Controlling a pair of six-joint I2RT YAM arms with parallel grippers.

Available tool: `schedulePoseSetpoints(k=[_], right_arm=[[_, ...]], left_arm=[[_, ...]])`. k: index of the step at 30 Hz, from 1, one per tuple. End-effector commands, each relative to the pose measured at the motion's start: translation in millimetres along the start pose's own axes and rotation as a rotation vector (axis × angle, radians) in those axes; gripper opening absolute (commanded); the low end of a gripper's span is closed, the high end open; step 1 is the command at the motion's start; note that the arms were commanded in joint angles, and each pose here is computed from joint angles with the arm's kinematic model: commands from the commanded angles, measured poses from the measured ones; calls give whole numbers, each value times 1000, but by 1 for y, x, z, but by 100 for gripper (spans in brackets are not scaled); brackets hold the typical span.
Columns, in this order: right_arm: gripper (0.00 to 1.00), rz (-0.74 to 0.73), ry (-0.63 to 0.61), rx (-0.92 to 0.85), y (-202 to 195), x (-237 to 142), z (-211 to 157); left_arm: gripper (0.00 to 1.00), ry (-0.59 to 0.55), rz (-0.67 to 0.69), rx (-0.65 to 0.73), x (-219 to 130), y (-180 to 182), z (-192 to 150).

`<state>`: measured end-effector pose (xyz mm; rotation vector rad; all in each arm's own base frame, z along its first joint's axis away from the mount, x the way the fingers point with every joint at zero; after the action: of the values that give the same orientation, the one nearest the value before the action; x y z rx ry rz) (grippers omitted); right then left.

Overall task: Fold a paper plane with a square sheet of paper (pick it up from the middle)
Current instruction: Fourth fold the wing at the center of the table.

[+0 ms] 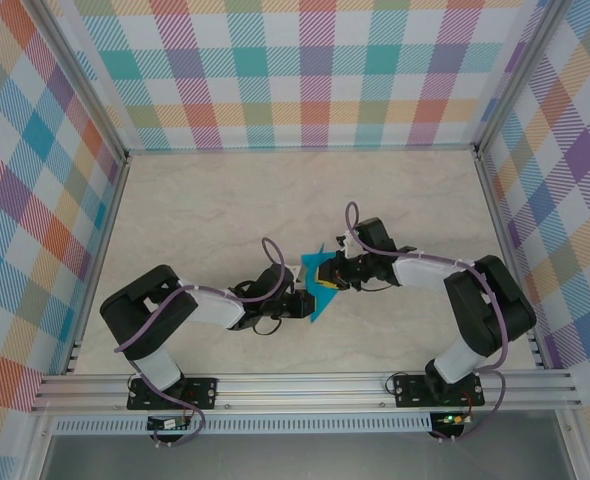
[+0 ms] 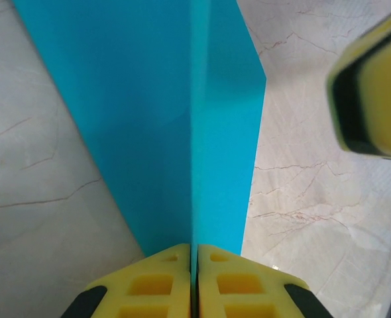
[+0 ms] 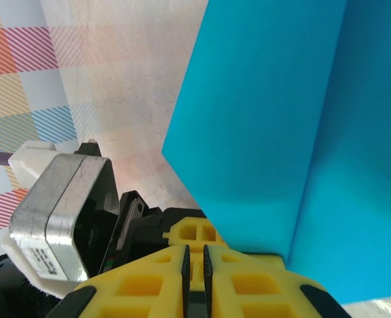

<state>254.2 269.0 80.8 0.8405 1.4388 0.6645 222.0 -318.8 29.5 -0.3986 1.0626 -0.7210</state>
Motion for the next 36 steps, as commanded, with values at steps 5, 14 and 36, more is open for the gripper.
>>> schedulePoseSetpoints(k=[5,14,36], right_arm=[[16,65,18,-34,19,9,9],[16,73,43,-21,17,20,8],[15,-71,27,28,-20,31,10]], left_arm=[[9,75,-18,-61,-1,15,-15],[8,104,-32,-86,1,20,-18],[26,70,-71,-90,-10,0,1]])
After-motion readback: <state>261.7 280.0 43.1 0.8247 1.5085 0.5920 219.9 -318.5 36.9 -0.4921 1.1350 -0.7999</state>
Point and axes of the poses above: each hand's point on the last joint's axis, 136 mm out from that joint toward the fingers, its own x axis out along the fingers, its own y axis along the line the jaws close on, z = x × y, the point moved 1 cm from there along -x, back along the fingers, and after that the axes turned 3 degrees about x, right-handed, at the moved point
